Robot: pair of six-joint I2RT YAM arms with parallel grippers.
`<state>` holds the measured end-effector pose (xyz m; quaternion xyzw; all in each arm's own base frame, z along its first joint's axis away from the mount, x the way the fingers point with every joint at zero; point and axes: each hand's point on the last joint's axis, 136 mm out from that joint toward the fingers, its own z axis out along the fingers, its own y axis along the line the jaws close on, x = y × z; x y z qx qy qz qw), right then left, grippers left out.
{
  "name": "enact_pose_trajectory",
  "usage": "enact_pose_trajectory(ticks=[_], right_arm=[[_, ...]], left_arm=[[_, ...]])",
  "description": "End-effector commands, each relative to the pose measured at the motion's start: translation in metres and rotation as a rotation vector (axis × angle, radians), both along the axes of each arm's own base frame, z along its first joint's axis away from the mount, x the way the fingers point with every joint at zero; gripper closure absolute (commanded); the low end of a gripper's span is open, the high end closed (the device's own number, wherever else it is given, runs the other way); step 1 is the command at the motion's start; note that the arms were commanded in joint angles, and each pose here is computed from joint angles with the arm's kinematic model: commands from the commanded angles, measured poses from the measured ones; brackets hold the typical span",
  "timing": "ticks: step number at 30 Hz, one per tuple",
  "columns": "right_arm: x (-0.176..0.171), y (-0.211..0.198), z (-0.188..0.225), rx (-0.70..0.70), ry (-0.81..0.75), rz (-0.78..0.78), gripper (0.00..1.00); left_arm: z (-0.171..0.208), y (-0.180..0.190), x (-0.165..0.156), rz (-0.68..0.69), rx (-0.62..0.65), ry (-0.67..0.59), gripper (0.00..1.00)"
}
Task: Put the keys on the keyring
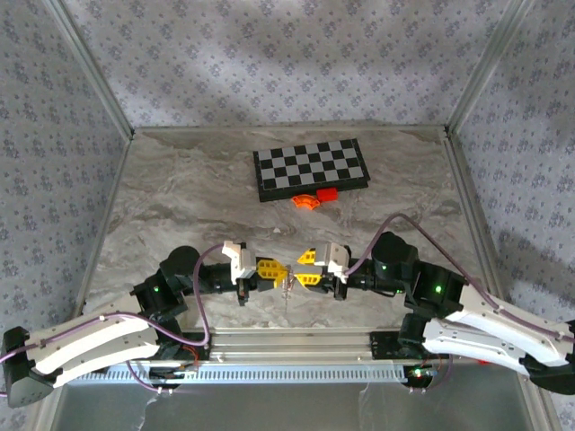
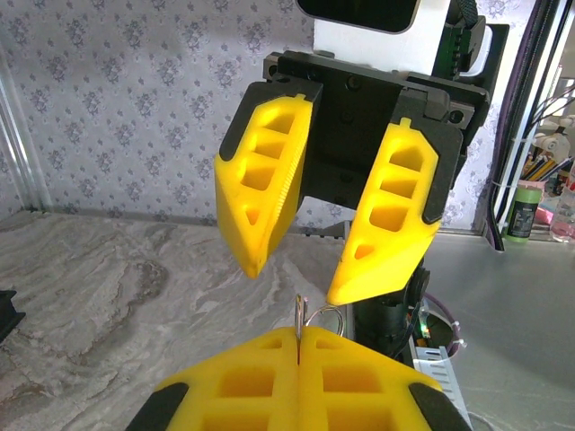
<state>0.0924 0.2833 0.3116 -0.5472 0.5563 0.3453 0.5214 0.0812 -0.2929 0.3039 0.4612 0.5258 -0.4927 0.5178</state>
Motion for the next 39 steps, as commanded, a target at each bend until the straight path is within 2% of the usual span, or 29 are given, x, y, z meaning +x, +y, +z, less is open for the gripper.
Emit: enact_pose_trajectory(ticks=[1, 9, 17, 25, 34, 39], right_arm=[[-0.004, 0.004, 0.013, 0.043, 0.014, 0.032, 0.68], [-0.003, 0.010, 0.011, 0.057, 0.032, 0.039, 0.71], [-0.002, 0.014, 0.002, 0.034, 0.051, 0.047, 0.77], [-0.001, 0.013, -0.005, 0.013, 0.071, 0.045, 0.78], [-0.003, 0.015, -0.008, 0.001, 0.081, 0.063, 0.87], [-0.002, 0.015, -0.011, -0.017, 0.081, 0.057, 0.98]], left_arm=[[0.022, 0.002, -0.008, -0.030, -0.064, -0.040, 1.00], [0.021, 0.001, -0.009, -0.036, -0.059, -0.041, 1.00], [0.019, 0.001, -0.009, -0.036, -0.053, -0.039, 1.00], [0.021, 0.002, -0.009, -0.036, -0.057, -0.047, 1.00], [0.023, 0.003, -0.010, -0.035, -0.063, -0.058, 1.00], [0.024, 0.004, -0.009, -0.031, -0.062, -0.058, 1.00]])
